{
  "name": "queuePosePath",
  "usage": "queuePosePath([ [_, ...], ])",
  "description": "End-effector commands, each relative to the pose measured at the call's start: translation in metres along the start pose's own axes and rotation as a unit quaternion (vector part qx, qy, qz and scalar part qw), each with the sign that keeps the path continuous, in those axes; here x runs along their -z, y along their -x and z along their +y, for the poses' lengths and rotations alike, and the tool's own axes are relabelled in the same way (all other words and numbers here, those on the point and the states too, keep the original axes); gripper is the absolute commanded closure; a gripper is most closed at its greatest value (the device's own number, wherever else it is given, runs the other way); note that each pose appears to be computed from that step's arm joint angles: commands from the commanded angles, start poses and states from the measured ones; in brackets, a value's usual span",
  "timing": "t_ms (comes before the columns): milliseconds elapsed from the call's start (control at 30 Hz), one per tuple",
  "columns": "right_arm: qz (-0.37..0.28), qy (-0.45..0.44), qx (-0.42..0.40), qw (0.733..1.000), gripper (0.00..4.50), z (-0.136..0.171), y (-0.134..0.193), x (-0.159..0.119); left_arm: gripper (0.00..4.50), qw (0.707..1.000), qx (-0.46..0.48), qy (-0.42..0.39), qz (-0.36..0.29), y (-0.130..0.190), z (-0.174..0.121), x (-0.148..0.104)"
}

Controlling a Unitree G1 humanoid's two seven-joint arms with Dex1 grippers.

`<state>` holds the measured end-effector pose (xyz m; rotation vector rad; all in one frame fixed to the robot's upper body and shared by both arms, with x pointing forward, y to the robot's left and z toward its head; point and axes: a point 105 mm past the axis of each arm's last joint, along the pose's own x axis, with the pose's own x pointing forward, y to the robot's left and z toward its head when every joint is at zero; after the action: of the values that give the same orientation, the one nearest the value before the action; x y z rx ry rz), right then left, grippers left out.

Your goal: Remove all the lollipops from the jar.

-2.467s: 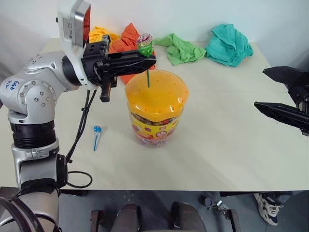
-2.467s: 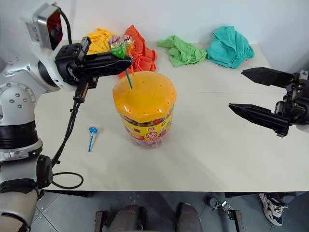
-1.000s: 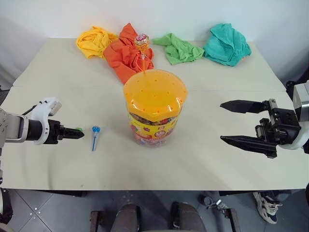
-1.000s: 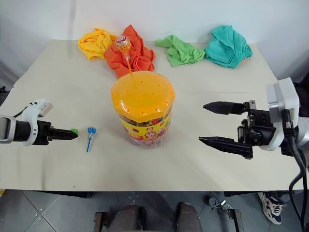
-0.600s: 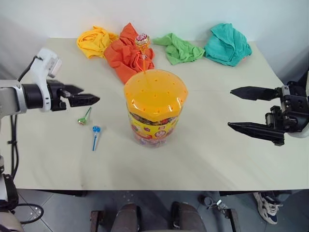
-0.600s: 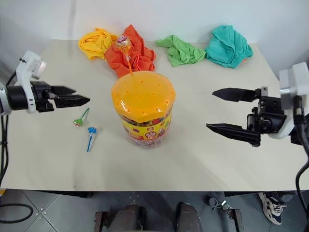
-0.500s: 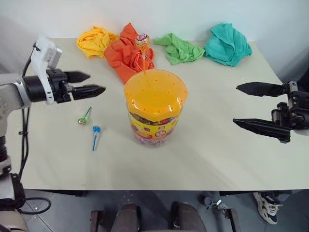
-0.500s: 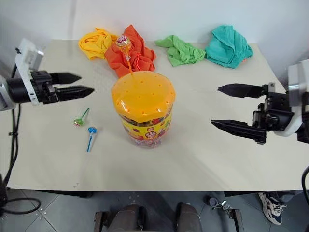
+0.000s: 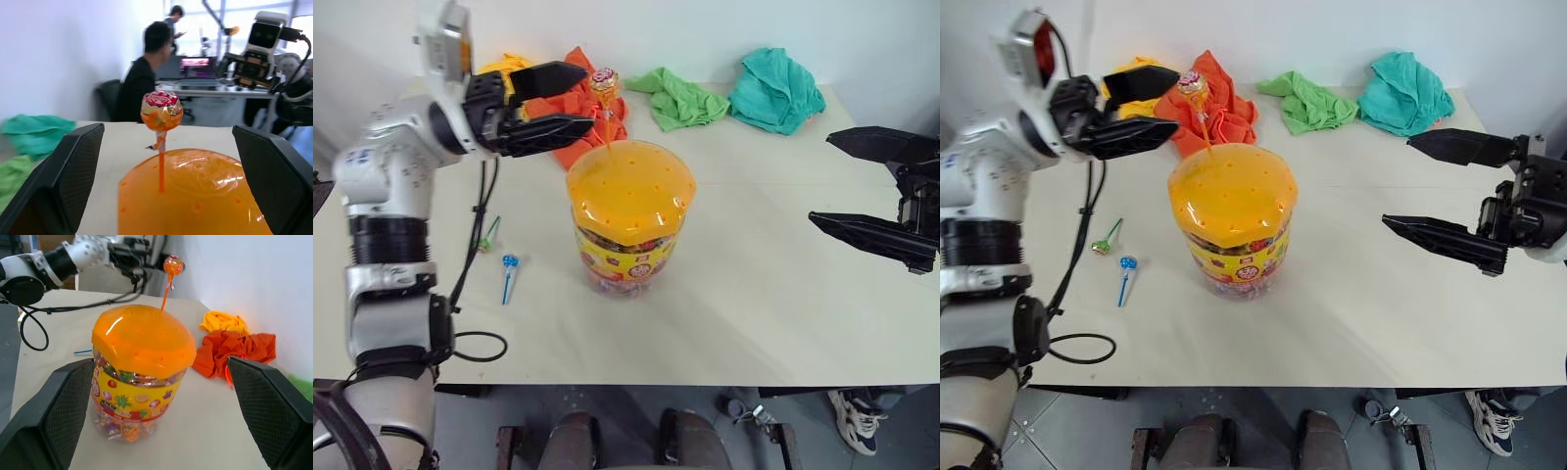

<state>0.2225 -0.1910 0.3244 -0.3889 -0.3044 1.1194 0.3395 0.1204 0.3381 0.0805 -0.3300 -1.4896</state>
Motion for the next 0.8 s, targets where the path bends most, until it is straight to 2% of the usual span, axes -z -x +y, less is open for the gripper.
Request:
queuePosePath([
  [33, -0.008, 0.024, 0.021, 0.999, 0.0, 0.004, 0.006, -0.012, 0.04, 1.0, 0.001, -0.018, 0.022, -0.01, 0.008, -0.002],
  [167, -0.004, 0.025, 0.037, 0.999, 0.0, 0.006, 0.01, -0.012, 0.04, 0.999, 0.012, -0.019, 0.023, -0.021, 0.012, -0.001],
  [200, -0.004, 0.025, 0.04, 0.999, 0.0, 0.006, 0.011, -0.012, 0.22, 0.999, 0.007, -0.02, 0.035, -0.023, 0.014, 0.002],
  [267, -0.005, 0.024, 0.048, 0.999, 0.0, 0.007, 0.013, -0.013, 0.67, 0.999, 0.01, -0.02, 0.044, -0.026, 0.016, 0.003],
  [400, -0.003, 0.021, 0.055, 0.998, 0.0, 0.008, 0.015, -0.011, 1.85, 0.999, 0.012, -0.025, 0.042, -0.028, 0.017, 0.0],
  [667, -0.007, 0.018, 0.056, 0.998, 0.0, 0.008, 0.016, -0.01, 4.43, 0.998, 0.02, -0.043, 0.028, -0.029, 0.014, -0.017],
  [800, -0.014, 0.015, 0.053, 0.998, 0.0, 0.005, 0.017, -0.01, 4.47, 0.998, 0.015, -0.052, 0.016, -0.031, 0.014, -0.029],
])
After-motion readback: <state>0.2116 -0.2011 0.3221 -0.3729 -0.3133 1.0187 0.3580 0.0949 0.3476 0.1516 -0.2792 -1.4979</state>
